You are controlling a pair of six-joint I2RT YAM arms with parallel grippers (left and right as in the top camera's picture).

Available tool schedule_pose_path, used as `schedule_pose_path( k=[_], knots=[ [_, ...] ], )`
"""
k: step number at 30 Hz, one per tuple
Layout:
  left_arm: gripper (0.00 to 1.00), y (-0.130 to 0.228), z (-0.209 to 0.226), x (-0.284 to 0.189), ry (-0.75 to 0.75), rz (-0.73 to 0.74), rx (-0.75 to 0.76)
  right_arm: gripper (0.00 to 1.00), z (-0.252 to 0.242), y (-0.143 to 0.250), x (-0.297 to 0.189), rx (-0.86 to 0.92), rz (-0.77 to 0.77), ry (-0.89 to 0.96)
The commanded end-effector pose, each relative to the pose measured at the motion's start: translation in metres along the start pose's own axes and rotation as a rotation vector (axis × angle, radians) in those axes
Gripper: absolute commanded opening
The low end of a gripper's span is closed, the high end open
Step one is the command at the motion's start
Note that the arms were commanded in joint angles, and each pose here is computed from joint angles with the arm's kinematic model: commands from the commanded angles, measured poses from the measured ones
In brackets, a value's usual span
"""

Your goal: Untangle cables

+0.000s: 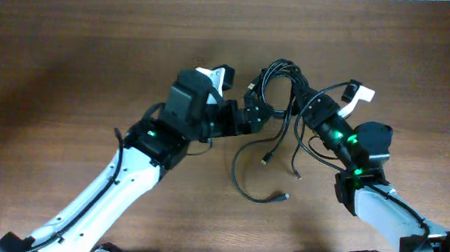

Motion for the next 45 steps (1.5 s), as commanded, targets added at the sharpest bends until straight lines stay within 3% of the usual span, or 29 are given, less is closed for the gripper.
schedule_pose_path(
  k=[1,3,6,7,9,10,11,13,14,15,16,17,19,20,25,28,29,30,31,32,33,37,40,42,45],
  knots=[
    [1.00,-0.018,0.004,-0.002,-0.085,-0.178,-0.180,0.04,0.008,0.006,0.005,0.018,0.008,-0.013],
    [0.96,-0.021,0.015,0.004,-0.134,-0.227,-0.239,0.04,0.011,0.014,0.007,0.023,0.035,-0.025],
    [0.74,-0.023,0.020,0.021,-0.124,-0.216,-0.272,0.04,0.016,0.023,0.010,0.066,0.063,-0.037],
    [0.53,-0.024,0.021,0.029,-0.108,-0.207,-0.270,0.04,0.017,0.025,0.010,0.068,0.069,-0.040],
    [0.25,-0.026,0.018,0.038,-0.079,-0.201,-0.263,0.04,0.017,0.025,0.010,0.068,0.069,-0.040],
    [0.17,-0.027,0.018,0.038,-0.079,-0.203,-0.263,0.04,0.017,0.025,0.010,0.068,0.069,-0.039],
    [0.00,-0.028,0.019,0.037,-0.081,-0.209,-0.264,0.04,0.017,0.025,0.010,0.068,0.069,-0.039],
    [0.00,-0.039,0.026,0.033,-0.094,-0.237,-0.235,0.26,0.015,0.025,0.010,0.018,0.071,-0.034],
    [0.00,-0.046,0.029,0.029,-0.104,-0.250,-0.180,0.32,0.015,0.026,0.010,-0.026,0.070,-0.036],
    [0.00,-0.054,0.032,0.022,-0.112,-0.263,-0.100,0.46,0.016,0.028,0.010,-0.123,0.083,-0.048],
    [0.00,-0.061,0.032,0.014,-0.112,-0.271,-0.018,0.70,0.018,0.031,0.009,-0.195,0.105,-0.065],
    [0.00,-0.068,0.029,0.004,-0.099,-0.280,0.051,0.86,0.021,0.038,0.008,-0.280,0.142,-0.095],
    [0.00,-0.082,0.018,-0.020,-0.082,-0.338,0.141,1.00,0.030,0.058,0.003,-0.397,0.259,-0.192],
    [0.00,-0.084,0.013,-0.027,-0.069,-0.356,0.146,1.00,0.031,0.068,0.000,-0.432,0.306,-0.224],
    [0.00,-0.070,-0.003,-0.025,0.021,-0.267,0.206,0.99,0.031,0.092,0.006,-0.653,0.331,-0.241],
    [0.00,-0.069,-0.006,-0.025,0.039,-0.262,0.208,0.96,0.037,0.110,0.013,-0.691,0.323,-0.221],
    [0.00,-0.070,-0.009,-0.026,0.055,-0.267,0.206,0.70,0.033,0.117,0.016,-0.693,0.321,-0.180],
    [0.00,-0.071,-0.012,-0.026,0.067,-0.271,0.190,0.61,0.027,0.118,0.018,-0.692,0.311,-0.130],
    [0.00,-0.071,-0.013,-0.026,0.077,-0.268,0.179,0.31,0.018,0.117,0.020,-0.692,0.292,-0.057],
    [0.00,-0.070,-0.013,-0.026,0.080,-0.262,0.180,0.10,0.014,0.116,0.020,-0.690,0.289,-0.031],
    [0.00,-0.070,-0.013,-0.026,0.077,-0.263,0.197,0.04,0.015,0.118,0.020,-0.683,0.300,-0.044],
    [0.00,-0.074,-0.011,-0.027,0.009,-0.296,0.539,0.04,0.039,0.151,0.002,-0.553,0.512,-0.267],
    [0.00,-0.074,-0.011,-0.027,-0.015,-0.296,0.687,0.04,0.059,0.161,-0.026,-0.420,0.696,-0.459],
    [0.00,-0.073,-0.011,-0.026,-0.019,-0.295,0.716,0.04,0.068,0.150,-0.034,-0.377,0.715,-0.519],
    [0.00,-0.068,-0.014,-0.025,0.014,-0.269,0.725,0.04,0.081,0.106,-0.029,-0.412,0.550,-0.541]
  ],
)
Point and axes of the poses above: each gripper's point midway between its finger pads, its own x axis out along the fingers, its own z axis along the line the jaws close on, y = z × x, the point moved 2 cm from there along -x, back along the fingers, and after that the axes turned 6 degrees about -x, right-handed, at the moved point
